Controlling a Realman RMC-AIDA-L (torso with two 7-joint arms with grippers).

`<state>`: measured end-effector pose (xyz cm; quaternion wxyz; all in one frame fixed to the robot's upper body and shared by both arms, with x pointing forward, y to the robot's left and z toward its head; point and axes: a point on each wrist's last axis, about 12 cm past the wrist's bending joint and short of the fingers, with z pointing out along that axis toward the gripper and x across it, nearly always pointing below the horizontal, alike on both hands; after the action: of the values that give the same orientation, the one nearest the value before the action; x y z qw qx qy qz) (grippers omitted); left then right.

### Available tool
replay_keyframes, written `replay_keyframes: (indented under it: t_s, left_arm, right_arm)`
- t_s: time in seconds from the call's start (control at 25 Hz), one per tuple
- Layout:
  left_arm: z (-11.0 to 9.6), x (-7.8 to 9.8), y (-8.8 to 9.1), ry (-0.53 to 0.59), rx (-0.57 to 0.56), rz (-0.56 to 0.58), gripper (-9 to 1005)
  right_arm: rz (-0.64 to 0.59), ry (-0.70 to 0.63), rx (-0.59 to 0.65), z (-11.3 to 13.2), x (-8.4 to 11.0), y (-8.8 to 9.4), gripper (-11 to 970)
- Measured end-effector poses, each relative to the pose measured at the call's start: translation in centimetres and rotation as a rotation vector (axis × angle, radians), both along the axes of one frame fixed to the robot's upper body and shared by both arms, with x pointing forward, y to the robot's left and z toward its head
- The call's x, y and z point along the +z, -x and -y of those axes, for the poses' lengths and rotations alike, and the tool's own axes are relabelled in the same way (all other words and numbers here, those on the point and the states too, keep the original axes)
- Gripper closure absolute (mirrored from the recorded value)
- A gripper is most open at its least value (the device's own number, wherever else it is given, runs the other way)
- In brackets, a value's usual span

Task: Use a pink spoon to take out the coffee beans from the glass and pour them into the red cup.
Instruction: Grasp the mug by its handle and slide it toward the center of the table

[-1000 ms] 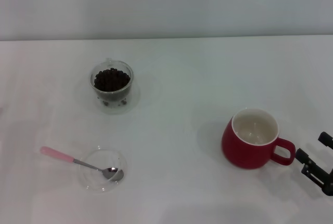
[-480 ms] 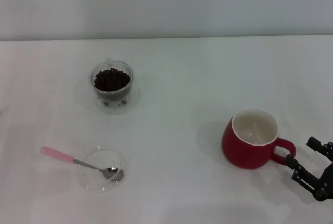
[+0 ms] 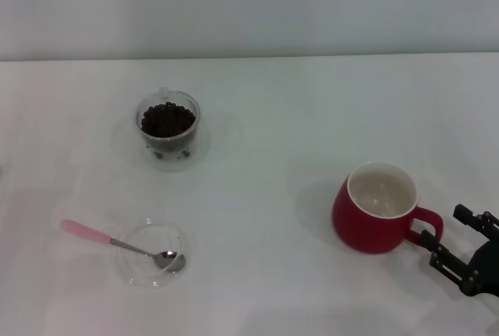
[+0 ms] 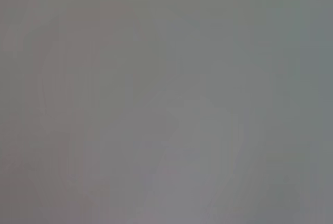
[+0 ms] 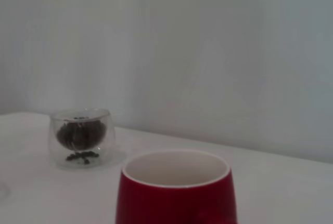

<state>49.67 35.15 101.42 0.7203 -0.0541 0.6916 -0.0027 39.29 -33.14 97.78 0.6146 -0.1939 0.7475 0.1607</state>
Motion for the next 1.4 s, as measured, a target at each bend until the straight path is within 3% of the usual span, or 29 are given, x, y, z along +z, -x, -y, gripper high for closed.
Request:
replay_keyframes:
  t_s: [0.48, 0.8, 1.4]
  left_arm:
    - [0.0, 0.0, 0.0, -0.001, -0.004, 0.0, 108]
    - [0.0, 0.0, 0.0, -0.001, -0.006, -0.001, 109]
    - [-0.2, -0.1, 0.1, 0.0, 0.005, -0.009, 109]
  right_arm:
    - [0.021, 0.049, -0.091, -0.1, -0.4, -0.5, 223]
    - [0.044, 0.055, -0.118, -0.1, -0.3, -0.7, 365]
    - [0.062, 0.069, -0.093, -1.7, -0.3, -2.1, 404]
